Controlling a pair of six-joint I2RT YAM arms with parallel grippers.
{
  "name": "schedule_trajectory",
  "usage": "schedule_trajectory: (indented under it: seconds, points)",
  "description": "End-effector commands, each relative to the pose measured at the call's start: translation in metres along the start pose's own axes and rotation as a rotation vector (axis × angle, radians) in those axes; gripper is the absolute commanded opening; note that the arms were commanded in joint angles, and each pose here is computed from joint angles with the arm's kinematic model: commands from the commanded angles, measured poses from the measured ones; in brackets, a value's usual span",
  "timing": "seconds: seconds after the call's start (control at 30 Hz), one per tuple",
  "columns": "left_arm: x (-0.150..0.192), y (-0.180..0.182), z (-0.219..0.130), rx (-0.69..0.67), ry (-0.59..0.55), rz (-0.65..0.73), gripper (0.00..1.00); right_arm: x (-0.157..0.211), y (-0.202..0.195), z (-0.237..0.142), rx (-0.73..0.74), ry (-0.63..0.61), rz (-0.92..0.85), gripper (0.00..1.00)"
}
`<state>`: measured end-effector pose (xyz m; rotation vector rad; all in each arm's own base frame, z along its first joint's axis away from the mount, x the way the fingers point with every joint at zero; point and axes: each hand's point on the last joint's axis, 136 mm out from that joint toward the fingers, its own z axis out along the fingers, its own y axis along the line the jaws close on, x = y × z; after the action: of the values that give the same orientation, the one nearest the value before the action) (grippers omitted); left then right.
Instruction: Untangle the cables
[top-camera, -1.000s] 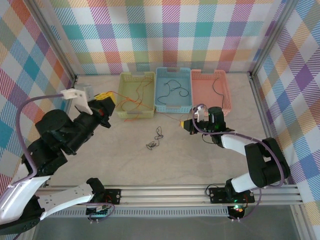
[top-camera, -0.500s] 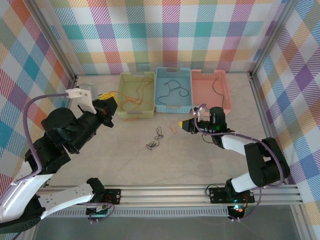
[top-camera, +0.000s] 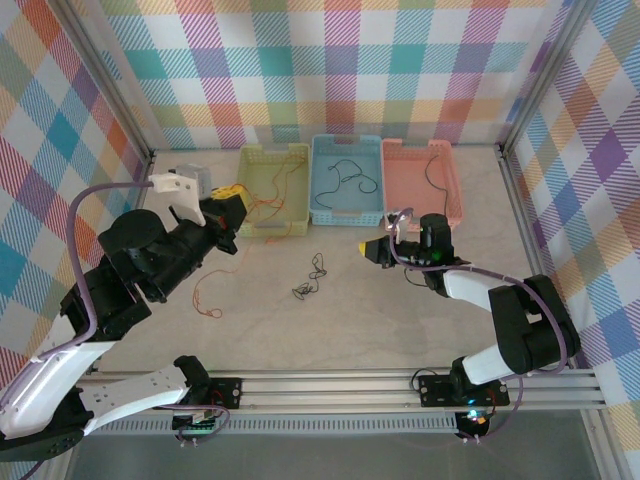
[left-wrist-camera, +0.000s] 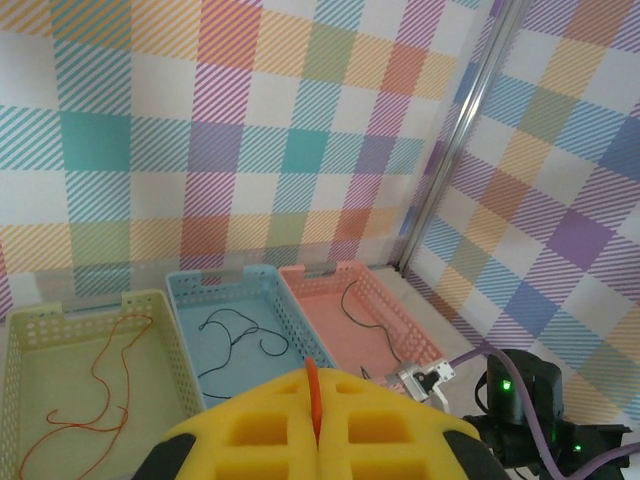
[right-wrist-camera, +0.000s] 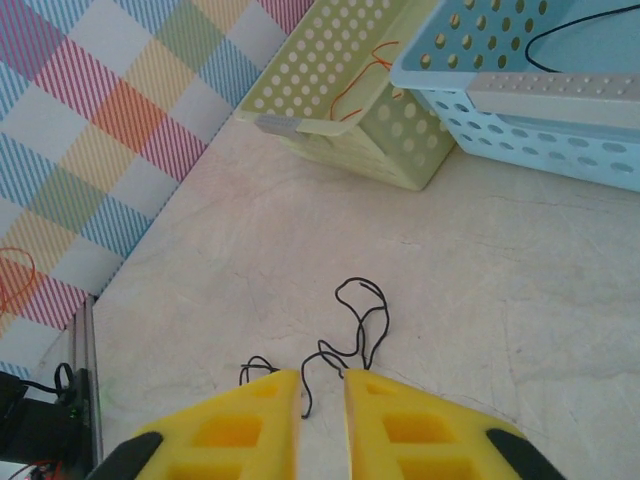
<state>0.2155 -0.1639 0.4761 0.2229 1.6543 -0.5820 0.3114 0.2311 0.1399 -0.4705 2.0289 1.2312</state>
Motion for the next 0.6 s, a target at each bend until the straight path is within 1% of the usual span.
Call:
schedule_trajectory:
  seconds: [0.0, 0.13, 0.3, 0.4, 0.57]
  points:
    - [0.003, -0.003, 0.007, 0.013, 0.001, -0.012, 0.00, 0.000, 0.025, 0.006, -0.076, 0.016, -0.095, 0.27]
    - [0.007, -0.007, 0.015, 0.016, 0.014, -0.017, 0.00, 0.008, 0.044, 0.013, -0.121, 0.045, -0.176, 0.35]
    - [0.005, -0.023, 0.027, 0.077, 0.024, -0.048, 0.00, 0.020, 0.064, 0.025, -0.144, 0.065, -0.303, 0.53]
    - [0.005, -0.039, 0.036, 0.142, 0.047, -0.071, 0.00, 0.025, 0.071, 0.034, -0.159, 0.070, -0.354, 0.60]
    - [-0.002, -0.064, 0.050, 0.238, 0.066, -0.099, 0.00, 0.034, 0.076, 0.051, -0.182, 0.123, -0.376, 0.64]
